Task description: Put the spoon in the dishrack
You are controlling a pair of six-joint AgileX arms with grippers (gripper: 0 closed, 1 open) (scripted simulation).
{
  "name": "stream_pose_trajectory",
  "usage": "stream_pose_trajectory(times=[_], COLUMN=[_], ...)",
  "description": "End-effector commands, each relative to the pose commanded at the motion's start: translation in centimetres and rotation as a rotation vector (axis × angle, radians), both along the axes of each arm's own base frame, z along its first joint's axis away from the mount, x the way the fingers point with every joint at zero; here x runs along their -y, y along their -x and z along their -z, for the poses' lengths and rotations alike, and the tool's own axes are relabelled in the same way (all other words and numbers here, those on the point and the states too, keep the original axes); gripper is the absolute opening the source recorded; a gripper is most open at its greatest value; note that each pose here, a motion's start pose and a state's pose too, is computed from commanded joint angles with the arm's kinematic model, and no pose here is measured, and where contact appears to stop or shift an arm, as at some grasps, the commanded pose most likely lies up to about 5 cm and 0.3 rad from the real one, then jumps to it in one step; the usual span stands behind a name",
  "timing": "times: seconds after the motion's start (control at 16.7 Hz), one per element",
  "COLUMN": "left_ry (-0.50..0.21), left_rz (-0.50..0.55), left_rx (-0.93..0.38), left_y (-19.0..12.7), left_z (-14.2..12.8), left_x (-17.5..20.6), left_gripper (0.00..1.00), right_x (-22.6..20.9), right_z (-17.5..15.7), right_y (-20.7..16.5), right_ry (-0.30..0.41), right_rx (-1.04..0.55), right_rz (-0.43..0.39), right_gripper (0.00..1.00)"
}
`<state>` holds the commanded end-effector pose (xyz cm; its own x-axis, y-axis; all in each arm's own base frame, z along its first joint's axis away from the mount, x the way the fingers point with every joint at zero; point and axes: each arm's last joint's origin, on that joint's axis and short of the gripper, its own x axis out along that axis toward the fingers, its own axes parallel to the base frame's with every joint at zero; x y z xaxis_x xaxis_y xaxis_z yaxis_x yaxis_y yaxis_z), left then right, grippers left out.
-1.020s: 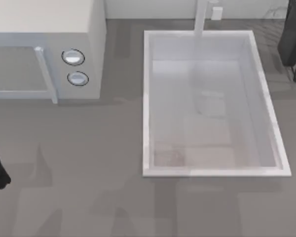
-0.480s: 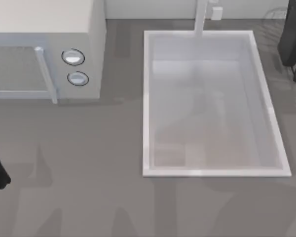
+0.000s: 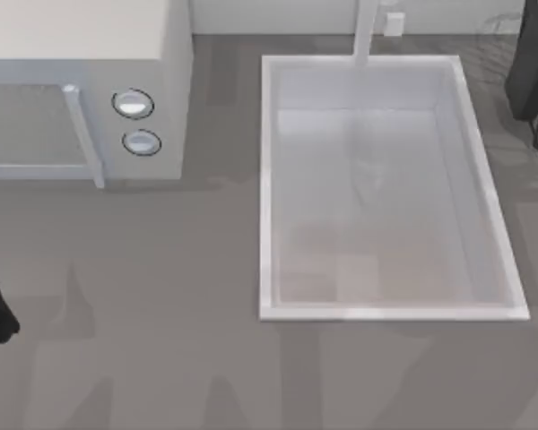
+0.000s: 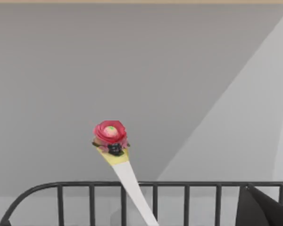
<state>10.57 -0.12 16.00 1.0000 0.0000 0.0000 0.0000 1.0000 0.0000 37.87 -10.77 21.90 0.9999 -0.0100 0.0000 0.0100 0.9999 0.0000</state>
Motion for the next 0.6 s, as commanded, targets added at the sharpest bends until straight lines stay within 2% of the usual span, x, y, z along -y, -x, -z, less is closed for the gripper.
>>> stream_pose_trajectory(times=[0.6], left_ry=[0.0], left_rz=[0.0], left_rx=[0.0], left_y=[0.0], left_z=[0.0], left_x=[0.0], left_gripper=[1.0], right_x=[0.0], right_z=[0.0], right_y=[0.0], right_ry=[0.0], right_rx=[0.0], right_rz=[0.0], right_gripper=[0.83])
